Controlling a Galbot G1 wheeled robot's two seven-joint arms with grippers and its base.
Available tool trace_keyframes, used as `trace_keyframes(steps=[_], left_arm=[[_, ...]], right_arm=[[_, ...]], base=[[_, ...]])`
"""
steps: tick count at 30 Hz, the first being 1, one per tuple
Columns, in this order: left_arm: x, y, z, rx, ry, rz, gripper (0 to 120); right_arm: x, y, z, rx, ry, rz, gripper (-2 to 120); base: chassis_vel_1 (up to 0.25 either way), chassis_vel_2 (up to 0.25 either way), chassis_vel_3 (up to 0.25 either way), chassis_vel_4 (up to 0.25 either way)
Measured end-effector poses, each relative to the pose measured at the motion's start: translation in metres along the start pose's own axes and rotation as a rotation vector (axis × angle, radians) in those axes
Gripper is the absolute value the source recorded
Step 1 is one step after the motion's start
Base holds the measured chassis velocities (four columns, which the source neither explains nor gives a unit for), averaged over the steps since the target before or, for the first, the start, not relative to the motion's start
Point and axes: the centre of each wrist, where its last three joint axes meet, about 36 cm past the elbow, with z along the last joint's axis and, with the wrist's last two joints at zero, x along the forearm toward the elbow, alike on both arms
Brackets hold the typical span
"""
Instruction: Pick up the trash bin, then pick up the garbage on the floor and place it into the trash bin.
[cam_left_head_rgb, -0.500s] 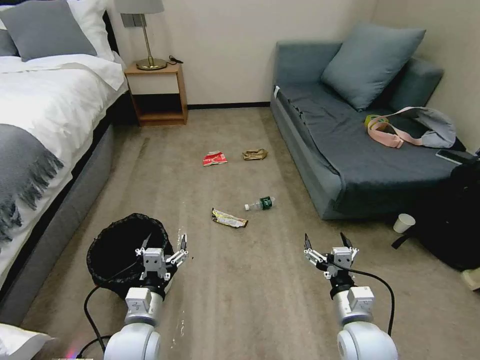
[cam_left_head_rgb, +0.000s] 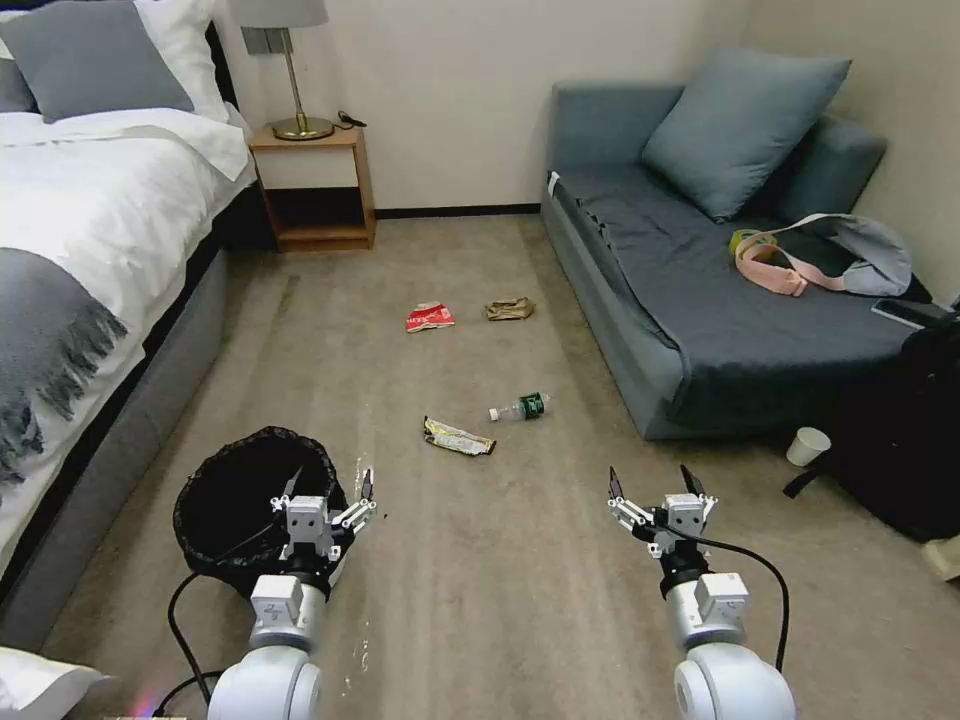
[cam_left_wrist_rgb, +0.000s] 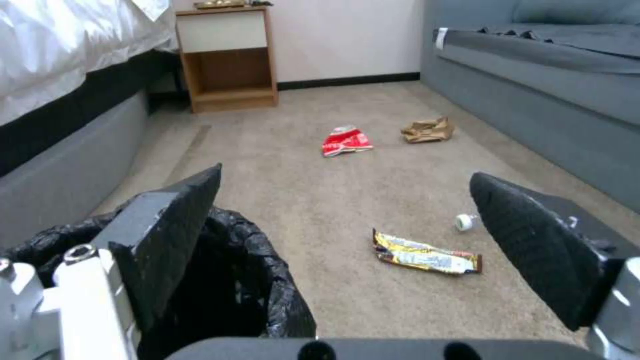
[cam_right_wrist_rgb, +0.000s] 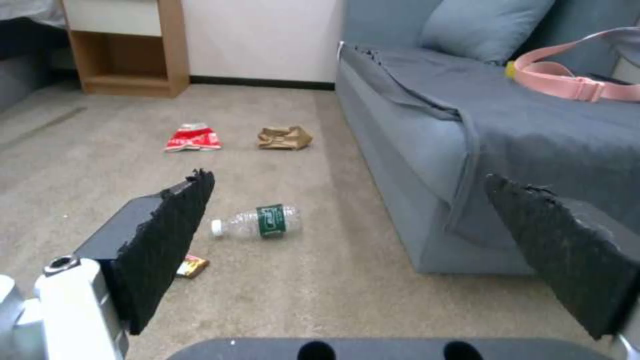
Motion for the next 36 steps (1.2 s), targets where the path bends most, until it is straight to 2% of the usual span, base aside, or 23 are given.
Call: trace_keyframes(steps=[17, 19, 21, 23, 25, 26, 27, 28, 32, 33, 35, 36], left_arm=[[0.0, 0.003, 0.001, 0.014, 0.001, -0.001, 100], [0.002, 0.021, 0.005, 0.066, 0.013, -0.003, 100], [0.003, 0.025, 0.006, 0.081, 0.015, -0.003, 100], [0.004, 0.041, 0.009, 0.127, 0.019, -0.004, 100], [0.005, 0.042, 0.009, 0.131, 0.019, -0.003, 100], [0.005, 0.043, 0.01, 0.138, 0.02, -0.002, 100], [0.005, 0.043, 0.01, 0.138, 0.02, -0.002, 100], [0.005, 0.043, 0.01, 0.139, 0.019, 0.001, 100], [0.005, 0.046, 0.008, 0.142, 0.021, -0.003, 100], [0.006, 0.05, 0.005, 0.142, 0.021, -0.008, 100], [0.01, 0.085, -0.031, 0.125, 0.012, -0.058, 100], [0.01, 0.085, -0.031, 0.125, 0.012, -0.058, 100]], right_arm=[[0.001, -0.001, 0.001, 0.0, 0.002, 0.003, 100], [0.013, -0.018, 0.005, 0.006, 0.017, 0.057, 100], [0.018, -0.025, 0.007, 0.01, 0.023, 0.078, 100], [0.045, -0.059, 0.012, 0.033, 0.045, 0.183, 100], [0.05, -0.065, 0.013, 0.038, 0.049, 0.203, 100], [0.066, -0.083, 0.013, 0.057, 0.059, 0.261, 100], [0.069, -0.088, 0.009, 0.057, 0.056, 0.269, 100], [0.066, -0.094, -0.007, 0.068, 0.019, 0.249, 100], [0.063, -0.1, -0.018, 0.081, -0.002, 0.224, 100], [0.062, -0.101, -0.019, 0.083, -0.004, 0.22, 100], [0.06, -0.101, -0.022, 0.087, -0.011, 0.205, 100], [0.06, -0.101, -0.022, 0.087, -0.011, 0.205, 100]], base=[[0.0, 0.0, 0.0, 0.0], [0.0, 0.0, 0.0, 0.0], [0.0, 0.0, 0.0, 0.0], [0.0, 0.0, 0.0, 0.0], [0.0, 0.0, 0.0, 0.0], [0.0, 0.0, 0.0, 0.0], [0.0, 0.0, 0.0, 0.0], [0.0, 0.0, 0.0, 0.0], [0.0, 0.0, 0.0, 0.0], [0.0, 0.0, 0.0, 0.0], [0.0, 0.0, 0.0, 0.0], [0.0, 0.0, 0.0, 0.0]])
